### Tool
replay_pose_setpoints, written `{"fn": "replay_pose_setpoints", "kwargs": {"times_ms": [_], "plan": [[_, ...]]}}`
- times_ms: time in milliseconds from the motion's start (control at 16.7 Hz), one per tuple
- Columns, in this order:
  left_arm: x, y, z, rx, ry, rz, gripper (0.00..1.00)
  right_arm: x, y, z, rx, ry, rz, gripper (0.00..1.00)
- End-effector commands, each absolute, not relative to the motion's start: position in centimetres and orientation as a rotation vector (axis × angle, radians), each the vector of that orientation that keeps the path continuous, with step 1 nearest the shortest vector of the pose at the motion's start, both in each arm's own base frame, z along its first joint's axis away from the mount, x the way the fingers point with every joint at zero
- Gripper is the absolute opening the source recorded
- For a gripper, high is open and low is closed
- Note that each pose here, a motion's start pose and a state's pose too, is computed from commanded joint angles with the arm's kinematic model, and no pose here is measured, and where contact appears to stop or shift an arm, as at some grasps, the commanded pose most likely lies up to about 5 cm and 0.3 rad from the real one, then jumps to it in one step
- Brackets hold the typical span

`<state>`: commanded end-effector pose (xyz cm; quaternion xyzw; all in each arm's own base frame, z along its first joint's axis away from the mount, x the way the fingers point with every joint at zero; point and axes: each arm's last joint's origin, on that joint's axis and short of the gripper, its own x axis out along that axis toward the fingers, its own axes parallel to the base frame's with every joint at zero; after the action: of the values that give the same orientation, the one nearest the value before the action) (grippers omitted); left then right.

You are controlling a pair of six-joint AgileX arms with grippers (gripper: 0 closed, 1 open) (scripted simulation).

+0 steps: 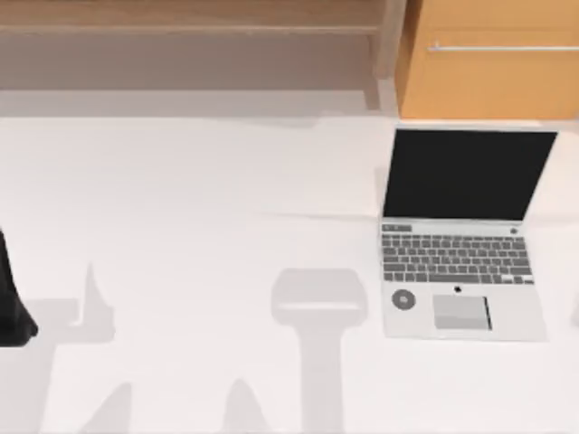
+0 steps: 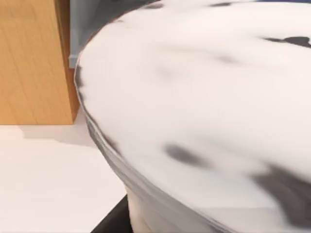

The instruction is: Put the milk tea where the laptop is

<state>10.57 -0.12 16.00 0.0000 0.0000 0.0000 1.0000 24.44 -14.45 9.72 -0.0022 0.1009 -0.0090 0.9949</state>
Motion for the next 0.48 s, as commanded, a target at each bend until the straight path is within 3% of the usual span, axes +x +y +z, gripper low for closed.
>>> {"fn": "replay_pose_setpoints", "kwargs": {"times_ms": [480], "plan": [[10.6,-0.1,16.0,0.0,0.0,0.0,1.0,25.8,-12.7,14.0,-0.083,0.056,-0.019,0.0]]}}
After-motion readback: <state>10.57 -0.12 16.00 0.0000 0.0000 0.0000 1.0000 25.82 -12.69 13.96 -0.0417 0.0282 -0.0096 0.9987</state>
